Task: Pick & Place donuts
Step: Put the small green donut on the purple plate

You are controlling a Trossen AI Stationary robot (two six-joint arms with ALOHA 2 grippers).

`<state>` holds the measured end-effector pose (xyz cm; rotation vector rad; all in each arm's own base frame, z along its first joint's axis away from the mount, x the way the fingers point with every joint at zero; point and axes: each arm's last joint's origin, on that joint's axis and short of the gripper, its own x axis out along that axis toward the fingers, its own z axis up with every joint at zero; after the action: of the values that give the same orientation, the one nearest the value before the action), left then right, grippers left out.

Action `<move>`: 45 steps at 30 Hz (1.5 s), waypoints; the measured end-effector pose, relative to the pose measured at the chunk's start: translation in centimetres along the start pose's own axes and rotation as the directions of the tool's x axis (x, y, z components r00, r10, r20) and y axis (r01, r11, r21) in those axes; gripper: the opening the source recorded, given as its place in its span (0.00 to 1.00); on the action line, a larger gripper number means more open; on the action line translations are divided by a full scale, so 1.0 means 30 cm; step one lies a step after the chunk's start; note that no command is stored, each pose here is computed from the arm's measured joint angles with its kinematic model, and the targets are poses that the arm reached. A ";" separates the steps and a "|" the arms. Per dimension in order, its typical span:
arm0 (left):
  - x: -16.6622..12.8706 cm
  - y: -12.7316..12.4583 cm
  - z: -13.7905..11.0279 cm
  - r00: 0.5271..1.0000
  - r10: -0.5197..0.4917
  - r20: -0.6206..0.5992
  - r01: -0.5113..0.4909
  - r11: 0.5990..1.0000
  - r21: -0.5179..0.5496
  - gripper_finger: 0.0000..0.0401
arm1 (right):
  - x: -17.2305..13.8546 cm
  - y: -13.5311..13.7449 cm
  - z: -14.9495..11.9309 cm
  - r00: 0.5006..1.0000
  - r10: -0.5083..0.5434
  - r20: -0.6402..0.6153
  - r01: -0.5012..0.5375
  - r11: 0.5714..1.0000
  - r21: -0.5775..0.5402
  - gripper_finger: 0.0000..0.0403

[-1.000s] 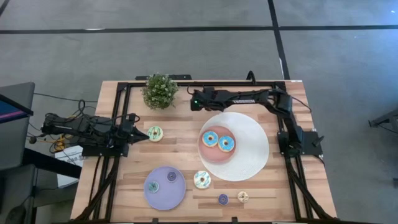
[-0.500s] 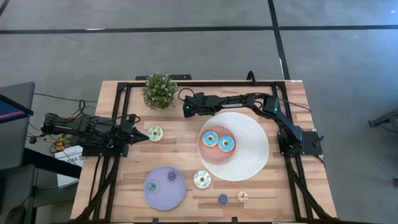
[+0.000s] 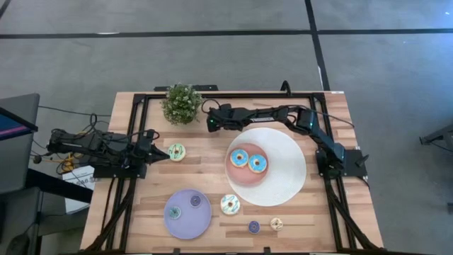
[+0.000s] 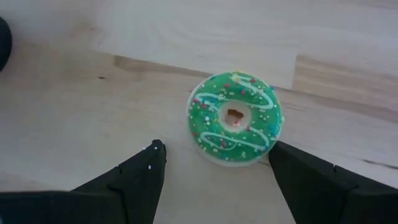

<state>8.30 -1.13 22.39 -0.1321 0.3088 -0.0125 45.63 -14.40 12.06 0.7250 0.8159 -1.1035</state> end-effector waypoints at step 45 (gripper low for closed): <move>0.000 0.000 0.000 1.000 0.001 0.000 -0.001 1.000 -0.014 0.00 | 0.008 -0.036 0.007 0.996 -0.088 0.004 0.088 0.996 0.029 0.46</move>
<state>8.30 -1.13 22.39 -0.1457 0.3087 -0.0092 44.69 -15.00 11.87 0.7158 0.8356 -1.1974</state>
